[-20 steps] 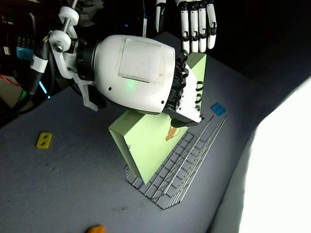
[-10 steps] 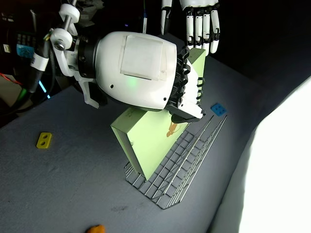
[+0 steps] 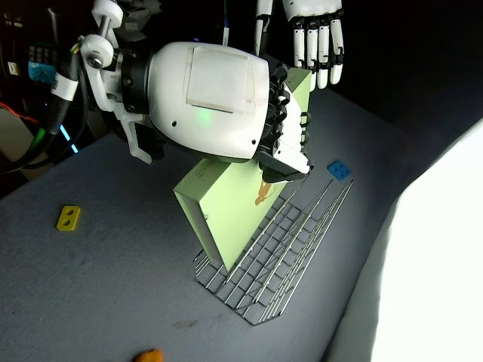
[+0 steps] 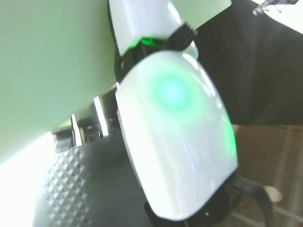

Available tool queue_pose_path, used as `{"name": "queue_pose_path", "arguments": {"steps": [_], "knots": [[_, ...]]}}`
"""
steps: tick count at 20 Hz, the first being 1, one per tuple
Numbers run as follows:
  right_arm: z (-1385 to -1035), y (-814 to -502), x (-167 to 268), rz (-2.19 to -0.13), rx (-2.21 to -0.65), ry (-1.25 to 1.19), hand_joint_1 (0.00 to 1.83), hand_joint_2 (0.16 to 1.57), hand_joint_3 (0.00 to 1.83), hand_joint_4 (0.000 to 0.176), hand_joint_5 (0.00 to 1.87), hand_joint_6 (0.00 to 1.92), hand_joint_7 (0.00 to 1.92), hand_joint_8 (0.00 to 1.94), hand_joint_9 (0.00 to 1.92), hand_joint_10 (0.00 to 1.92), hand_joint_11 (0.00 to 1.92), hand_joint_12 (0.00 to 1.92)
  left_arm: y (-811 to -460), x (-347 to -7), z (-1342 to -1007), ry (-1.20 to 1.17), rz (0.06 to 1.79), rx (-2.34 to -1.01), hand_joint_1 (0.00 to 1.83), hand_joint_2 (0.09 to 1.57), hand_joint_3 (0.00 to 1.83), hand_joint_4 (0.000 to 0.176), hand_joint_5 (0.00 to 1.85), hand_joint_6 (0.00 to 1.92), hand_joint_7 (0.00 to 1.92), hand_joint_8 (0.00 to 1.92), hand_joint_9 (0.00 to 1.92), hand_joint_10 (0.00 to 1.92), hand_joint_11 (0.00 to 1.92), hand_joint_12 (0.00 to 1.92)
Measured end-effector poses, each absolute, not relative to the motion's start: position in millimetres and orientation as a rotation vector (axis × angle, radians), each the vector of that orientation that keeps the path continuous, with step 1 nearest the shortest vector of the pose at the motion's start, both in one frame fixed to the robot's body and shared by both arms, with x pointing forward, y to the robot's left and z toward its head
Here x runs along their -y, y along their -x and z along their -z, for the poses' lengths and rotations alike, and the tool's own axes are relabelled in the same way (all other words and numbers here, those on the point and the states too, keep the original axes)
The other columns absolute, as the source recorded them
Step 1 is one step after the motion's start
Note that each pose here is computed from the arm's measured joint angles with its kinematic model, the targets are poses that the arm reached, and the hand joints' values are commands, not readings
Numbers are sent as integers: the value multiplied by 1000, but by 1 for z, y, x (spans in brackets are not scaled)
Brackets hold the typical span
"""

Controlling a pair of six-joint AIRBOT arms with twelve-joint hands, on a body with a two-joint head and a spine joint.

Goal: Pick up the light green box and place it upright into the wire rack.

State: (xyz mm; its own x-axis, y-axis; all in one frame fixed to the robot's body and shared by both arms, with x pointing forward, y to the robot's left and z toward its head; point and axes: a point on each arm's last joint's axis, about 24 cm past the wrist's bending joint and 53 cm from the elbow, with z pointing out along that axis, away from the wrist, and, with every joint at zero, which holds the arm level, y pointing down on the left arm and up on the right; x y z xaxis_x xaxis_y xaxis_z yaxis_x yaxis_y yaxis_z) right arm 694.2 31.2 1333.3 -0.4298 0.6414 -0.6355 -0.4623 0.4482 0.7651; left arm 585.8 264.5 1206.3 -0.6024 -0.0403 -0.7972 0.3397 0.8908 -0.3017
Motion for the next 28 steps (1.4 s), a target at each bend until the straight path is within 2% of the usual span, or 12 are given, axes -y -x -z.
{"name": "queue_pose_path", "arguments": {"steps": [4,5,6,8,11,12,16,18,20,24,26,28], "knots": [[-1327,-699,-31,-1248,-1607,-167,1250,1113,0,0,1015,774,984,1189,812,1184,546,1627,-582,-256,-1207,-247,533,-2156,225,1301,0,13,341,9,402,6,352,14,0,647],[-1325,-698,-34,-1253,-1617,-158,1235,1124,3,0,976,863,969,1183,805,1172,531,1653,-580,-252,-1208,-253,545,-2155,192,1309,2,8,337,5,392,1,342,7,0,605],[-1323,-696,-38,-1263,-1629,-142,1225,1136,3,0,951,917,943,1215,785,1191,524,1687,-579,-250,-1208,-253,557,-2156,176,1310,2,11,335,3,407,4,349,7,0,651],[-1321,-697,-40,-1270,-1643,-128,1237,1126,0,0,989,837,960,1207,784,1226,532,1677,-580,-252,-1208,-256,542,-2154,200,1316,3,0,339,2,360,0,302,0,0,647],[-1319,-698,-39,-1269,-1652,-118,1231,1128,1,0,978,861,955,1203,775,1203,505,1678,-579,-252,-1205,-261,535,-2162,249,1306,0,0,363,8,353,1,301,2,0,704],[-1319,-697,-40,-1271,-1654,-112,1240,1117,0,0,1017,791,965,1197,786,1191,531,1652,-579,-252,-1204,-261,537,-2166,264,1300,0,0,369,7,377,6,320,8,0,770],[-1317,-697,-40,-1268,-1658,-112,1229,1141,1,0,960,879,924,1267,744,1254,499,1705,-580,-256,-1204,-251,530,-2168,304,1287,0,0,361,0,399,3,341,7,0,805],[-1317,-697,-40,-1268,-1658,-111,1228,1142,1,0,958,883,923,1267,743,1252,496,1709,-580,-256,-1204,-251,530,-2168,307,1287,0,0,359,0,400,3,342,8,0,806],[-1317,-697,-40,-1268,-1658,-108,1225,1142,2,0,968,876,911,1273,739,1244,492,1693,-580,-256,-1204,-250,532,-2168,217,1311,4,2,347,1,372,2,316,1,0,672],[-1317,-697,-40,-1267,-1657,-109,1223,1138,0,0,966,895,930,1226,774,1185,521,1652,-580,-256,-1204,-250,531,-2168,240,1303,0,0,354,3,359,3,311,0,0,666],[-1317,-697,-40,-1257,-1655,-99,1234,1130,0,0,1009,812,928,1247,785,1221,545,1679,-580,-256,-1203,-251,530,-2171,233,1307,1,0,364,5,366,3,310,0,0,692],[-1317,-698,-39,-1243,-1650,-92,1230,1133,1,0,983,855,931,1243,776,1231,539,1672,-580,-256,-1203,-252,530,-2172,221,1311,2,0,357,2,364,2,309,0,0,703]]}}
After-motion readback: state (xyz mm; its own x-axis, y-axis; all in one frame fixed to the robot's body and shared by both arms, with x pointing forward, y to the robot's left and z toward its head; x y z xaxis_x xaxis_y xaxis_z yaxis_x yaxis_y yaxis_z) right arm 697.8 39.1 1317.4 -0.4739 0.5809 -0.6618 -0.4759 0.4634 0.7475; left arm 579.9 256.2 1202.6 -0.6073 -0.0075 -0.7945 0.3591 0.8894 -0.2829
